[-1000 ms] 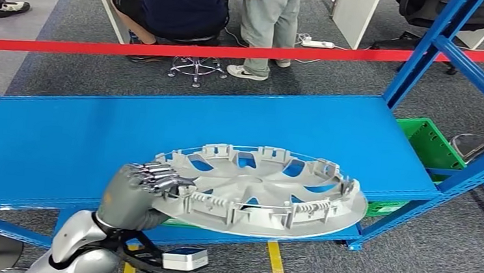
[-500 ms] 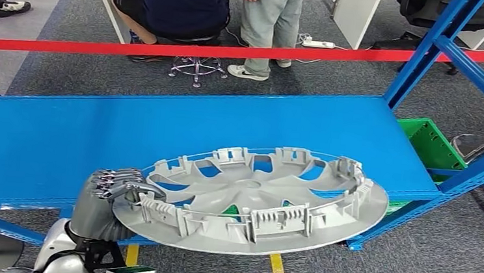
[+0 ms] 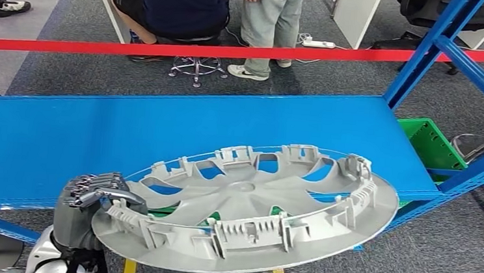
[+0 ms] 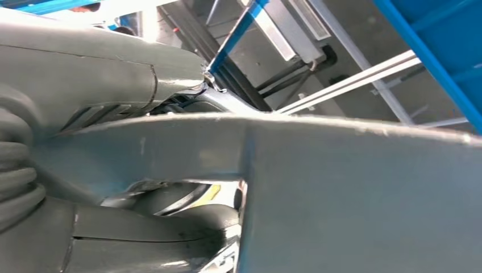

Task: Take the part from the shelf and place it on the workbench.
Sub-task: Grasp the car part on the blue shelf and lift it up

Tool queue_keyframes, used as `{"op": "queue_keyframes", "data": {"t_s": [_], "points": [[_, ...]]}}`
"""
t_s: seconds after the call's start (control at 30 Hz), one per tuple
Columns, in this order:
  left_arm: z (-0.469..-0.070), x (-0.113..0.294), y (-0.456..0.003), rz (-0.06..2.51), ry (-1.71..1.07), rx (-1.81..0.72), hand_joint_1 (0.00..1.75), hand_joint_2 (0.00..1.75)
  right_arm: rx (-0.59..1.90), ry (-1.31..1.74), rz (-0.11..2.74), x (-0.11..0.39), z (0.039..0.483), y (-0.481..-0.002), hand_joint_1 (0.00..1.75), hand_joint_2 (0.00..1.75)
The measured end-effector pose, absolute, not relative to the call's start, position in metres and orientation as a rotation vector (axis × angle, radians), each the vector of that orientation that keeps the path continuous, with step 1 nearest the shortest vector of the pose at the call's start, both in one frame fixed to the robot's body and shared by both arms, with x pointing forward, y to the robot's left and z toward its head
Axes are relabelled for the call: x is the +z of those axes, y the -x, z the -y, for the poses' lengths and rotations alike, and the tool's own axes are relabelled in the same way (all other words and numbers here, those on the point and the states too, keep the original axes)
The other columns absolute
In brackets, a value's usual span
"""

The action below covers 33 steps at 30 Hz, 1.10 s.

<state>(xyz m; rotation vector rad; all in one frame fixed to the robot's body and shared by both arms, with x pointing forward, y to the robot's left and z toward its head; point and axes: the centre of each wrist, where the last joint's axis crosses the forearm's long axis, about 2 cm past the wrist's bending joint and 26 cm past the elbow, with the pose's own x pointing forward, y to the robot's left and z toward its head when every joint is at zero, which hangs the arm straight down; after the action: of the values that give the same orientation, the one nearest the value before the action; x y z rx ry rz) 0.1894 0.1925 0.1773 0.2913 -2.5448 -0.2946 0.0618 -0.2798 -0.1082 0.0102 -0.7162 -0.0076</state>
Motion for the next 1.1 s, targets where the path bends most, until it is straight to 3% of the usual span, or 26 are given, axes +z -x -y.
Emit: {"op": "queue_keyframes", "data": {"t_s": [1.1], "points": [[-0.199,0.171,-0.178,2.482,-0.293,-0.187,1.75,1.75,-0.016,0.064,0.702,-0.110,0.275,-0.046,0.00,0.00]]}}
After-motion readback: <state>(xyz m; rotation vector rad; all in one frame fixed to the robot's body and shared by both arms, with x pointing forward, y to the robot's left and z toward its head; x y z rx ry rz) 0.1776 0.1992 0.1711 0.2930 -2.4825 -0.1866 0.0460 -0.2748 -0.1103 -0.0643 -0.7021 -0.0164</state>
